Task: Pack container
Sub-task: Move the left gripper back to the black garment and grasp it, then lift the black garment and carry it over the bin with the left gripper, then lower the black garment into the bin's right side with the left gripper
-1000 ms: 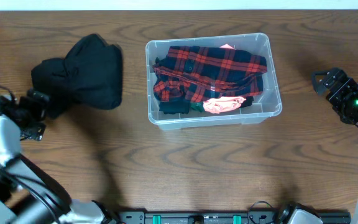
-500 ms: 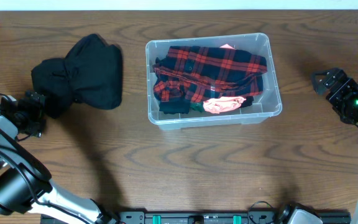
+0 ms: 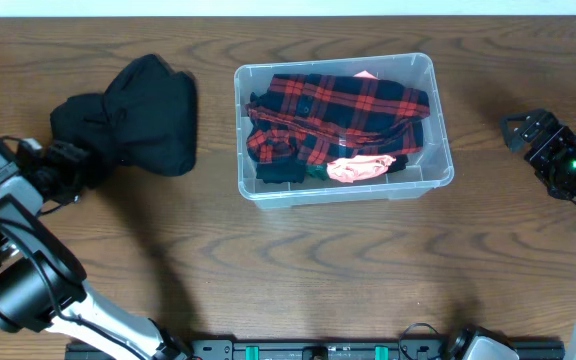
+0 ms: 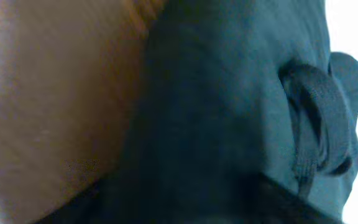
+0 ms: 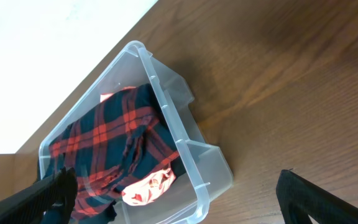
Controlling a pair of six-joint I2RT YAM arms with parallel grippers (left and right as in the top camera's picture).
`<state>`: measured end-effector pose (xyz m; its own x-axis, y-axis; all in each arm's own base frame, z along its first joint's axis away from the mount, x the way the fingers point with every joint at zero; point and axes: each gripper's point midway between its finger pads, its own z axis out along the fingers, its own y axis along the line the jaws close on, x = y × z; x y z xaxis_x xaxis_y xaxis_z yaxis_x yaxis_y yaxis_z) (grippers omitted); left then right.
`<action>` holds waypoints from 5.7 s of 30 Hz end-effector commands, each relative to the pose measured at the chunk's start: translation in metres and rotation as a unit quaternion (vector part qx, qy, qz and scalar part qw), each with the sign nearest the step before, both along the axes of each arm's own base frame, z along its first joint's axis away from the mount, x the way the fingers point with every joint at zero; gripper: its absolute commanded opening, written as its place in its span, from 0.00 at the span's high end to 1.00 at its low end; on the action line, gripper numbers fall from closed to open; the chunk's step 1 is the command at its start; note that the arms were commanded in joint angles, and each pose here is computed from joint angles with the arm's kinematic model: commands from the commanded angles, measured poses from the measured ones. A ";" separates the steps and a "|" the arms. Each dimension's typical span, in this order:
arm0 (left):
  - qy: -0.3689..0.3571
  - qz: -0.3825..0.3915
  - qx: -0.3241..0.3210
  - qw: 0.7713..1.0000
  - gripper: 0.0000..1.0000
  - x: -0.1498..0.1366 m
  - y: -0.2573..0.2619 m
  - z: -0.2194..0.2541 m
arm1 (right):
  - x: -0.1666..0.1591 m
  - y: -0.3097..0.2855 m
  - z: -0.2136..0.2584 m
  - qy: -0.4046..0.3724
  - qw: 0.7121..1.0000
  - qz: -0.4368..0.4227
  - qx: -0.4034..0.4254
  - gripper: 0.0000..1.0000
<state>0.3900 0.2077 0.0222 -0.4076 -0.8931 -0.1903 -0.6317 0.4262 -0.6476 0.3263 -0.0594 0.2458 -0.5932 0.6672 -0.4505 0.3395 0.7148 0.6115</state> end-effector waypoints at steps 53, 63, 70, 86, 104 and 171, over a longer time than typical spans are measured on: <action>-0.518 -0.336 -0.105 0.780 0.94 -0.034 -0.493 0.400 | 0.000 -0.001 0.001 -0.002 1.000 -0.003 0.007 0.01; -0.461 -0.350 -0.063 0.813 0.94 0.002 -0.548 0.307 | 0.000 -0.001 0.001 -0.002 1.000 -0.003 0.007 0.01; -0.354 -0.400 0.004 0.846 0.94 -0.002 -0.547 0.237 | 0.000 -0.001 0.001 -0.002 1.000 -0.003 0.007 0.01; -0.069 -0.388 0.248 0.885 0.91 -0.083 -0.439 0.152 | 0.000 -0.001 0.001 -0.002 1.000 -0.003 0.006 0.01; -0.186 -0.440 0.200 0.855 0.26 -0.105 -0.458 0.221 | 0.000 -0.001 0.001 -0.002 1.000 -0.003 0.007 0.01; -0.041 -0.481 0.313 0.818 0.09 -0.015 -0.419 0.064 | 0.000 -0.001 0.001 -0.001 1.000 -0.003 0.007 0.01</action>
